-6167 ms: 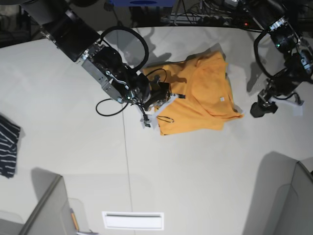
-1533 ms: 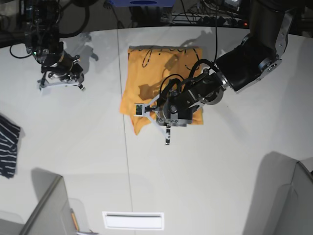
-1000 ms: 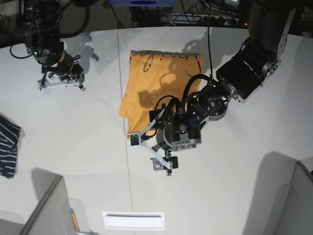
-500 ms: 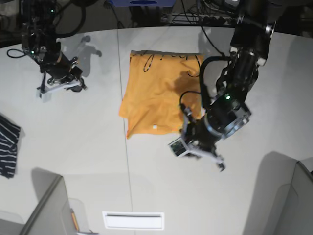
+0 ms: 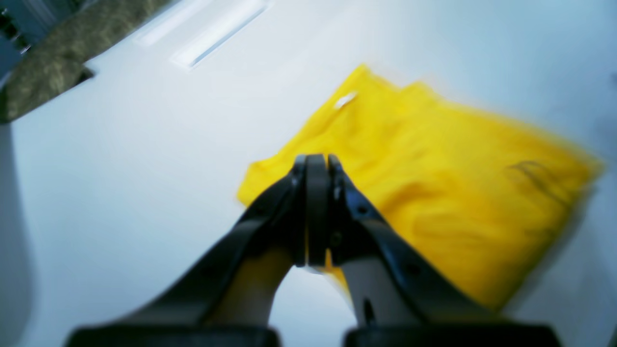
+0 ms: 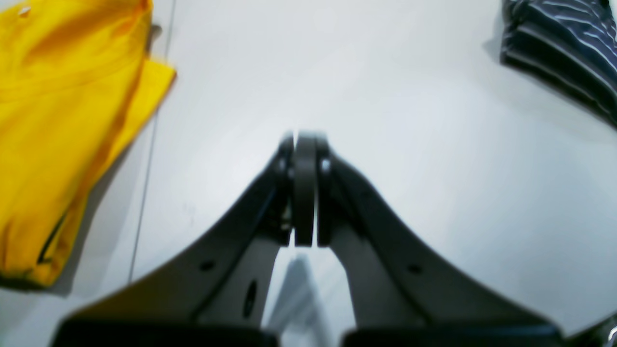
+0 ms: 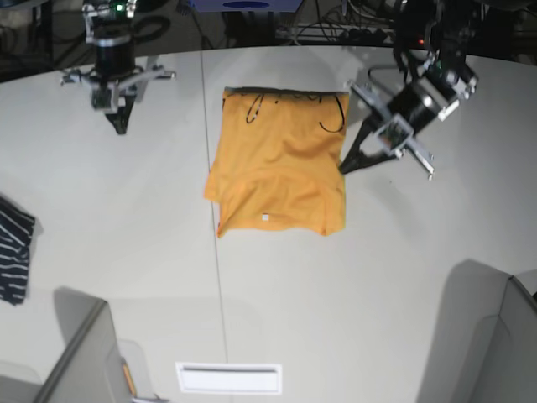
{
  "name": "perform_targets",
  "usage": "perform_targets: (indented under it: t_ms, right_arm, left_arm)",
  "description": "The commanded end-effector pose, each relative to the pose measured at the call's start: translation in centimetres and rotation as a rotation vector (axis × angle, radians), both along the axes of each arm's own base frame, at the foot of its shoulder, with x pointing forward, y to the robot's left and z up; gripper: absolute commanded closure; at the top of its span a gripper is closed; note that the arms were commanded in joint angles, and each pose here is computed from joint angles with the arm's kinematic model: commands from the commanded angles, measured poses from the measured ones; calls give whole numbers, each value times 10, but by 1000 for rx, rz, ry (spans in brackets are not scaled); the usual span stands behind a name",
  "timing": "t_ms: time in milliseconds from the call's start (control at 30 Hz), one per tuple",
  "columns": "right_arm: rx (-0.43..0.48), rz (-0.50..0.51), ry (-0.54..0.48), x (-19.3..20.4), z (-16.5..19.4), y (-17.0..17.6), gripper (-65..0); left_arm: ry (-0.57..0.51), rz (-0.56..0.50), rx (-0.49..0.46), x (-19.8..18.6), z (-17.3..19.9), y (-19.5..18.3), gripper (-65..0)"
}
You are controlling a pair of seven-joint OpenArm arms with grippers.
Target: Fold the T-shirt properly
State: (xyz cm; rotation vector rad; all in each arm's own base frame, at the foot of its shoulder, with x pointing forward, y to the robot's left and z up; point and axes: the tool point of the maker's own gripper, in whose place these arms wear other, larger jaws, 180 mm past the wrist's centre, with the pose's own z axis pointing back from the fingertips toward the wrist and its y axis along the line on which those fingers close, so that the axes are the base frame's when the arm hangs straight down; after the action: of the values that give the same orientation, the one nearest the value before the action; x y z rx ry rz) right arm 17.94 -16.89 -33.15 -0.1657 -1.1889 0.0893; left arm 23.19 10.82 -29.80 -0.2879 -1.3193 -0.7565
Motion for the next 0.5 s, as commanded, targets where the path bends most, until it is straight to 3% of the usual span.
perform_targets:
  t_ms: [0,100,200,333,467]
  right_arm:
    - [-34,23,-45,-6,9,2,0]
    - [-109,90,-110,-27,17,11,0]
    - [-116,121,-116,-50,15,15,0]
    - [-107,135,-21,-83,-3,17,0]
    - [-88,104,130,-131,-25,18,0]
  left_arm:
    - [-41,2,-38,-5,12,5,0]
    - [-9,9,-94,-38,6,9,0]
    - [24,-6,-173,-71,4,6,0]
    - [71,14,-273,-108,-3,10,0]
    - [209,73,-331,-156,-33,20,0]
